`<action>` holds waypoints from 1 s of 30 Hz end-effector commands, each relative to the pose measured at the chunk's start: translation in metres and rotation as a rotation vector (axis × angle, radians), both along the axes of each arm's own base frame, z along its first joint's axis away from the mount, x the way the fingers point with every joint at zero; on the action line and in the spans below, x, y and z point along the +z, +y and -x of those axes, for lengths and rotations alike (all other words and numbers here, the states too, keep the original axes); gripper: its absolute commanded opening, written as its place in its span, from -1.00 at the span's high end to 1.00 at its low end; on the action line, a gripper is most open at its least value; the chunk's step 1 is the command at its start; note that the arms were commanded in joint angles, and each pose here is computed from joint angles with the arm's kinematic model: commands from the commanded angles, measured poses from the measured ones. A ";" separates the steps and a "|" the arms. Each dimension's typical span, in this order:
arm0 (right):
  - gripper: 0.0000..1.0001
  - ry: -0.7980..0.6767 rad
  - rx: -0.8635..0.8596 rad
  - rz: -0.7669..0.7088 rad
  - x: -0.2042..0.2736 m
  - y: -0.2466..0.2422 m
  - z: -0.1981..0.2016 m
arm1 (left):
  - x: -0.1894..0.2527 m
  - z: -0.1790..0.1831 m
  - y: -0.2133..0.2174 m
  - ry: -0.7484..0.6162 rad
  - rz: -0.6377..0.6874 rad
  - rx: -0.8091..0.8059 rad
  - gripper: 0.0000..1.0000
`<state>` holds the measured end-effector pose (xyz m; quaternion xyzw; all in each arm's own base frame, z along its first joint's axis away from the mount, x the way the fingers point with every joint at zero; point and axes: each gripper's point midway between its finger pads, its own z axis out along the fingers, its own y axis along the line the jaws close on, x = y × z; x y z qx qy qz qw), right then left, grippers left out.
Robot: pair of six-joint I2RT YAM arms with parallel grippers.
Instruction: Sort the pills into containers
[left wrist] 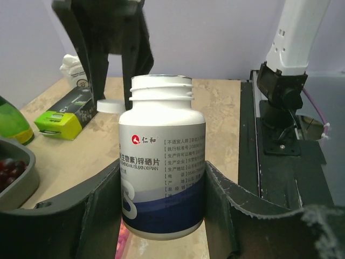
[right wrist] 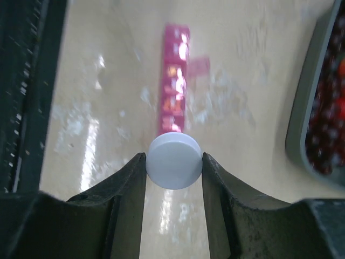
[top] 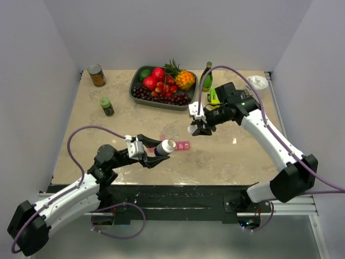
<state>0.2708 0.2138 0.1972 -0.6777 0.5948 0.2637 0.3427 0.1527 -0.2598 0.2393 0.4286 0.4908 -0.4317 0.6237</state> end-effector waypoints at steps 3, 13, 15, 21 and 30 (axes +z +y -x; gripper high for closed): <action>0.70 0.106 0.170 -0.198 0.068 0.039 0.065 | 0.031 -0.016 -0.016 -0.043 0.114 -0.017 1.00; 0.70 0.103 0.253 -0.281 0.101 0.048 0.089 | 0.034 -0.027 -0.024 -0.025 0.101 0.012 1.00; 0.70 0.120 0.262 -0.305 0.105 0.051 0.093 | 0.035 -0.028 -0.027 -0.024 0.090 0.009 1.00; 0.70 0.132 0.281 -0.315 0.110 0.061 0.099 | 0.033 -0.026 -0.033 -0.013 0.075 -0.017 1.00; 0.70 0.151 0.294 -0.321 0.113 0.066 0.104 | 0.034 -0.023 -0.037 -0.015 0.077 -0.037 1.00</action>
